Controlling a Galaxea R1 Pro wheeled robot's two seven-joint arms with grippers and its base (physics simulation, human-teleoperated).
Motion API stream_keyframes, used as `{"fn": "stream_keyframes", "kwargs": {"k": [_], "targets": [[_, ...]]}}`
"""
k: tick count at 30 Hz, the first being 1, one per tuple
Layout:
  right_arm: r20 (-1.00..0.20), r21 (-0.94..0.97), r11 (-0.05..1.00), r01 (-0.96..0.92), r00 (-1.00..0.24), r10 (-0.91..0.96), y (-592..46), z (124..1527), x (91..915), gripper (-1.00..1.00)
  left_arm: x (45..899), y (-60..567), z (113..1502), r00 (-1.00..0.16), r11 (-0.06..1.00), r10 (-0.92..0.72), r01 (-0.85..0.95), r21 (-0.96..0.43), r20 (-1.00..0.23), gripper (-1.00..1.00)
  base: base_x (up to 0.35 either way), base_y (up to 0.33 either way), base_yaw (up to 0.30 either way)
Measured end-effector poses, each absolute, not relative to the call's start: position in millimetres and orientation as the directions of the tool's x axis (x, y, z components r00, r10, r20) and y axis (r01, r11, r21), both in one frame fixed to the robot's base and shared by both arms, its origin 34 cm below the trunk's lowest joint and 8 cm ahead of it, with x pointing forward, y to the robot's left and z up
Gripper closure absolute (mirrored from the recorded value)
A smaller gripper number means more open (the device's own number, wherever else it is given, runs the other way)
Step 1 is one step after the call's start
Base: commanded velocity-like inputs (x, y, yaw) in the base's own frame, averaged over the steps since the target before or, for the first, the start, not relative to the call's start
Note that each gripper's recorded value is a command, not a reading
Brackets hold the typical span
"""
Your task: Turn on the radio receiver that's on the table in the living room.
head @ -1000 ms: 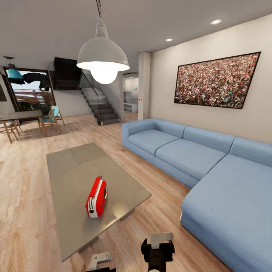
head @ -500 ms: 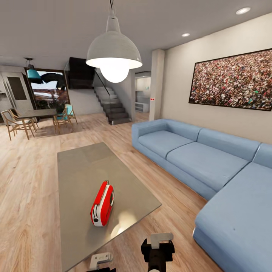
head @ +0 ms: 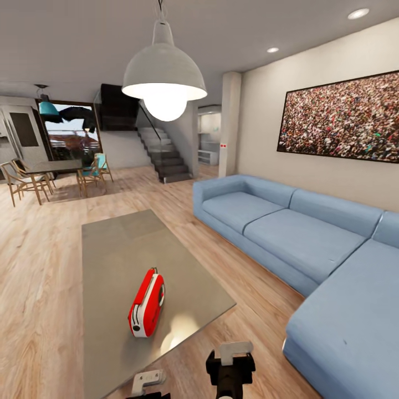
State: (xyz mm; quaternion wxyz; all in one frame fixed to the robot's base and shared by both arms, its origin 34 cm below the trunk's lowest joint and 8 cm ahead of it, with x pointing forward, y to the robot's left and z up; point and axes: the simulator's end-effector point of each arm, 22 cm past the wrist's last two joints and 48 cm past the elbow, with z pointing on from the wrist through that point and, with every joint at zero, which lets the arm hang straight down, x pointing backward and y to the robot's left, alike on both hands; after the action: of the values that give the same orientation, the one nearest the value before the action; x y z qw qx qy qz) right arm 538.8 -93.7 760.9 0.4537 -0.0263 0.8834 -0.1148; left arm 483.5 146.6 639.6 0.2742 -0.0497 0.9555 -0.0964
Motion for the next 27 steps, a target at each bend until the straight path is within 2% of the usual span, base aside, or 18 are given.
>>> {"fn": "stream_keyframes", "kwargs": {"k": [11, 27], "targets": [[-0.796, -0.226, 0.973, 0.043, -0.584, -0.159, -87.9, 761.3, 537.1, -1.00, 483.0, 146.8, 639.0, -0.845, 0.977, -0.147, -0.042, -0.210, -0.514, -1.00, 0.271, -0.075, 0.000], [-0.796, -0.228, 0.973, 0.046, -0.584, -0.159, -88.9, 761.5, 537.3, -1.00, 483.6, 147.1, 639.6, -0.844, 0.977, -0.148, -0.043, -0.210, -0.515, -1.00, 0.016, -0.004, 0.000]]}}
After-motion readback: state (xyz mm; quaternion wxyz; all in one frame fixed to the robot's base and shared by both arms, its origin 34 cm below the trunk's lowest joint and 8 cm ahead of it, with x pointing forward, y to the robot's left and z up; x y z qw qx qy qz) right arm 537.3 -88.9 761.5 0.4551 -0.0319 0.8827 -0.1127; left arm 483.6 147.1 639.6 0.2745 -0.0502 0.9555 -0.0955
